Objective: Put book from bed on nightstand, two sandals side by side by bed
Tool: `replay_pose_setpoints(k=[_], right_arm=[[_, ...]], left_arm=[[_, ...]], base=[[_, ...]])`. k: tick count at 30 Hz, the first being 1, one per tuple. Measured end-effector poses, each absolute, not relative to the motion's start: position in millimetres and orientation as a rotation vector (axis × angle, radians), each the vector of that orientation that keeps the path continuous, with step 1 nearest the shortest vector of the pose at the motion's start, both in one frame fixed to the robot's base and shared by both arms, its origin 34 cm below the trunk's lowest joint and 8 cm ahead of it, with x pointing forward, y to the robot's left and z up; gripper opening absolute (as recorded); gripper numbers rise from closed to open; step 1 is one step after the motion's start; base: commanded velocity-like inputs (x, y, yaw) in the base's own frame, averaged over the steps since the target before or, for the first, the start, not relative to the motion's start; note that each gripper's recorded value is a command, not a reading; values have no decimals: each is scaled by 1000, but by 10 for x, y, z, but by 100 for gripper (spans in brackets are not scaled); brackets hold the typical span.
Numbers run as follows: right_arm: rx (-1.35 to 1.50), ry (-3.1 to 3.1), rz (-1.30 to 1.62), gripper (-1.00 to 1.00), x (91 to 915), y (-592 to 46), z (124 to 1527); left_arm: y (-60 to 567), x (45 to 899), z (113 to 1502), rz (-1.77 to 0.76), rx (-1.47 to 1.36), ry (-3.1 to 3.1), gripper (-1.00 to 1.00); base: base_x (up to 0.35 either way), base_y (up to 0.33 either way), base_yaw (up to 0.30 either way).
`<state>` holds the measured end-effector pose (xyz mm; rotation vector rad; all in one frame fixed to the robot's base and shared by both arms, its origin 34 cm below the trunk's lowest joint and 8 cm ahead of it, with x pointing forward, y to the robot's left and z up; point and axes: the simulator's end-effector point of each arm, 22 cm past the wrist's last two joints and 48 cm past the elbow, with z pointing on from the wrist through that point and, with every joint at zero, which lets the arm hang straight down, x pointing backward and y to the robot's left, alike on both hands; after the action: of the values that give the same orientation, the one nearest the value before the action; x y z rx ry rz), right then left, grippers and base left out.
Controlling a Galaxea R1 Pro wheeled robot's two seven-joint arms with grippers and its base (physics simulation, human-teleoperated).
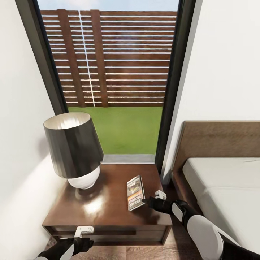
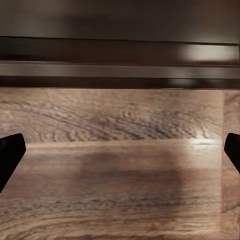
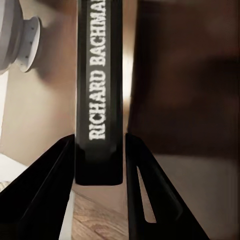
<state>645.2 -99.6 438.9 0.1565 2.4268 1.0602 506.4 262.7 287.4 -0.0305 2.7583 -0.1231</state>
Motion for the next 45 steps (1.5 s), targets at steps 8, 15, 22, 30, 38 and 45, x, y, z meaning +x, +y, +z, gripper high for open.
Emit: replay_pose_setpoints(k=[8, 15, 22, 30, 38, 45], right_arm=[[193, 2415, 1091, -100, 6441, -979, 4265], [188, 2407, 1099, -100, 6440, -972, 4243], [185, 2403, 1104, -100, 6439, -973, 4232], [191, 2399, 1100, 100, 6451, -1013, 4233], [179, 2448, 987, 100, 6463, -1160, 4103], [175, 2422, 967, 100, 6563, -1240, 4176]], left_arm=[[2628, 5025, 2700, -123, -30, 2757, 100], [2627, 5014, 2656, -123, -30, 2757, 100], [2627, 5009, 2634, -123, -30, 2757, 100], [2627, 5012, 2635, -123, -30, 2757, 100], [2627, 5010, 2633, -123, -30, 2757, 100], [2627, 5014, 2635, -123, -30, 2757, 100]], base=[[0, 0, 0], [0, 0, 0], [0, 0, 0], [0, 0, 0], [0, 0, 0], [0, 0, 0]])
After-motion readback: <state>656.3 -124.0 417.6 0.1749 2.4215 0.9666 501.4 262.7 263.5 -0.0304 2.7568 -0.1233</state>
